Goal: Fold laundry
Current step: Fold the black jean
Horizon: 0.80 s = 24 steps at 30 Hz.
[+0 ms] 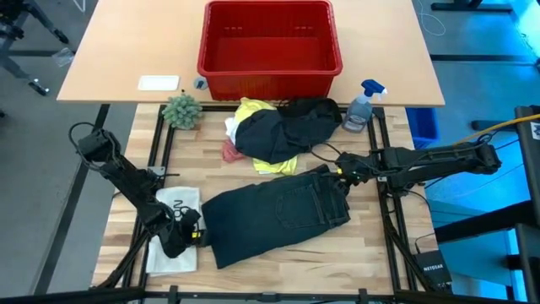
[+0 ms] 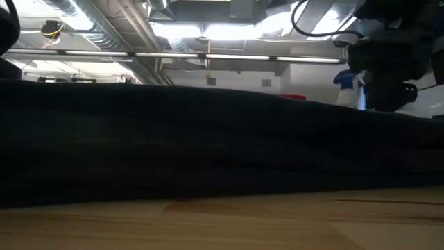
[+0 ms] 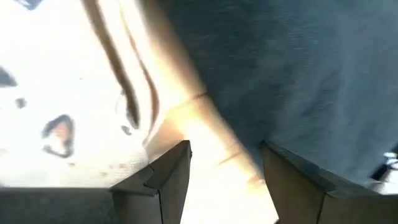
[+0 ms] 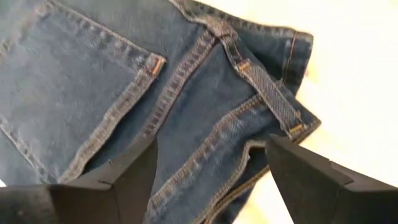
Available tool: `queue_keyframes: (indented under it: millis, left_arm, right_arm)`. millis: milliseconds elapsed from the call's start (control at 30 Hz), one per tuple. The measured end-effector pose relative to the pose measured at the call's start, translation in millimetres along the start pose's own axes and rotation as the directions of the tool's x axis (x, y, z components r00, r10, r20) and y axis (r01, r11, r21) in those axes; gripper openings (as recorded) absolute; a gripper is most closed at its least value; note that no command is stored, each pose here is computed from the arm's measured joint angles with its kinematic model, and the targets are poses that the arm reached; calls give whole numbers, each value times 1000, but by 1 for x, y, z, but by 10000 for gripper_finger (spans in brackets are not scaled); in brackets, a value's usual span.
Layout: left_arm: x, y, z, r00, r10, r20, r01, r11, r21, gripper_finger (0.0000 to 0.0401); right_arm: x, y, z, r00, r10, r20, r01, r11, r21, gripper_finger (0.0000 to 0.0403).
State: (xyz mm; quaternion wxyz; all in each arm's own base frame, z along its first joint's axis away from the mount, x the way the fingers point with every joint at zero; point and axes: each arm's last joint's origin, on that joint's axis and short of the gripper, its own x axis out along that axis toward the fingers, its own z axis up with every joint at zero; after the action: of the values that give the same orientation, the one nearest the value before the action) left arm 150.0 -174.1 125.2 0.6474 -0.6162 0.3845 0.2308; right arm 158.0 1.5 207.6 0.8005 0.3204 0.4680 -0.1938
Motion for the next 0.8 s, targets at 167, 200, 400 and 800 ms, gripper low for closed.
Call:
queue_keyframes:
  millis: [167,200,400,800]
  left_arm:
    - [2,-3,10,992,-30,122,29,1000,8,187]
    - [3,-4,13,989,-37,144,37,999,6,188]
    - [9,-6,18,979,-54,198,56,998,-3,195]
    - [6,-13,4,947,-238,214,246,969,-16,196]
  right_arm:
    - [0,1,2,999,7,32,-7,1000,9,289]
    - [0,2,2,999,8,33,-9,1000,13,289]
    - [0,2,2,999,9,33,-10,1000,28,289]
    - [0,2,3,999,11,34,-12,1000,29,289]
